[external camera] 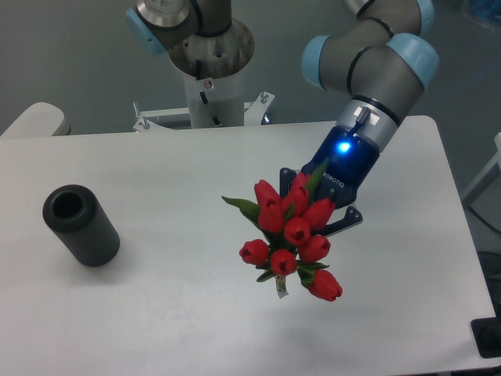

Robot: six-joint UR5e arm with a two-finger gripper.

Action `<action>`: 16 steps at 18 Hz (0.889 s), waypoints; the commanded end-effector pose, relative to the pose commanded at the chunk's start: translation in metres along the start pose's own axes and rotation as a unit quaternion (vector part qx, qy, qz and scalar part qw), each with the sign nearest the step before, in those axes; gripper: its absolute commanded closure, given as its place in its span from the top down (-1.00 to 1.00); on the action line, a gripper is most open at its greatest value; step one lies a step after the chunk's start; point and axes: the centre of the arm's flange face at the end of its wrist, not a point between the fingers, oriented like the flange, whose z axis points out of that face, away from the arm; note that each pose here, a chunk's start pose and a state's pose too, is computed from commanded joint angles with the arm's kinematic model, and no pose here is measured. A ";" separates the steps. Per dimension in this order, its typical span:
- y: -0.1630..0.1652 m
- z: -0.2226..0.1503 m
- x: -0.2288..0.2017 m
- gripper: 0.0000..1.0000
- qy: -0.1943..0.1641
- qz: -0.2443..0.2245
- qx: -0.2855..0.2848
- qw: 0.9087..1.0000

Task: Place the flowers on the table
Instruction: 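Lower the held red tulip bouquet toward the table surface with the gripper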

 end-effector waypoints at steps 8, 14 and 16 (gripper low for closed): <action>0.033 -0.033 0.002 -0.62 -0.024 0.043 -0.013 0.999; 0.057 -0.070 -0.002 -0.62 -0.074 0.081 -0.109 0.988; 0.061 -0.070 0.000 -0.62 -0.082 0.093 -0.157 0.980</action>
